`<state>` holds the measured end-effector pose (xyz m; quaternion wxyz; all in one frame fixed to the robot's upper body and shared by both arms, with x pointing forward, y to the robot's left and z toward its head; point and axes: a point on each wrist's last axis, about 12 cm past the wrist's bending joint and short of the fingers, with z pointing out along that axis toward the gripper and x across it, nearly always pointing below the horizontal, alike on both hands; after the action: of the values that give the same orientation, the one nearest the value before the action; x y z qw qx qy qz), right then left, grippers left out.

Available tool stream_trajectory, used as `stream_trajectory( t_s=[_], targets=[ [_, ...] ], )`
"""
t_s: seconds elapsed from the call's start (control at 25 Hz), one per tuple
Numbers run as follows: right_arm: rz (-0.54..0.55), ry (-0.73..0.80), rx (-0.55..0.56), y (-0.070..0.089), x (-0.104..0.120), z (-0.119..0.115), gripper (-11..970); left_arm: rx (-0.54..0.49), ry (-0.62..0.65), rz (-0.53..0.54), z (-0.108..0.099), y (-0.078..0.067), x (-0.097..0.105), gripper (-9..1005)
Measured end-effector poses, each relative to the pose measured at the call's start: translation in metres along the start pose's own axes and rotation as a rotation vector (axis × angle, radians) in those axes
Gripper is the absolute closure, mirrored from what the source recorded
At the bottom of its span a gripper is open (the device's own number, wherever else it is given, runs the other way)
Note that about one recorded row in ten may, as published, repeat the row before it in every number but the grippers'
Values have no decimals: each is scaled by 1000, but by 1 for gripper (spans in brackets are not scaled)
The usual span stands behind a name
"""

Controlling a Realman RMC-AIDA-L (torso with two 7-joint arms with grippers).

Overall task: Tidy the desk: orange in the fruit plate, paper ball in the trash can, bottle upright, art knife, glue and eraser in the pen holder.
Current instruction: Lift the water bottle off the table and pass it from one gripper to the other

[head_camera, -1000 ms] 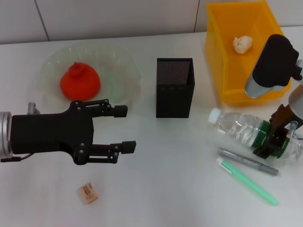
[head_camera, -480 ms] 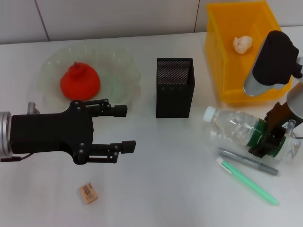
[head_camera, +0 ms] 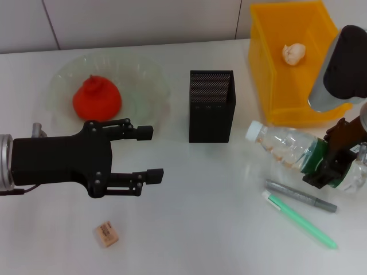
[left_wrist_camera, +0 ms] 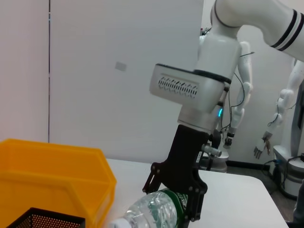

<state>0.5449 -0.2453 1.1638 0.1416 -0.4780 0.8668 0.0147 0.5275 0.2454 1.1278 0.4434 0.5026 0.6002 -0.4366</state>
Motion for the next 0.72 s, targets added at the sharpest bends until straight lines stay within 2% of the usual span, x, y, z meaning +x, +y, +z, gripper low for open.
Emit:
stream_trajectory(
  t_s=[0.28, 0.72],
  targets=[
    [-16, -57, 9, 13, 5, -21, 199, 2, -1, 5, 1, 1, -2, 208],
    [-61, -165, 86, 31, 8, -55, 199, 2, -6, 7, 1, 2, -3, 208]
  ],
)
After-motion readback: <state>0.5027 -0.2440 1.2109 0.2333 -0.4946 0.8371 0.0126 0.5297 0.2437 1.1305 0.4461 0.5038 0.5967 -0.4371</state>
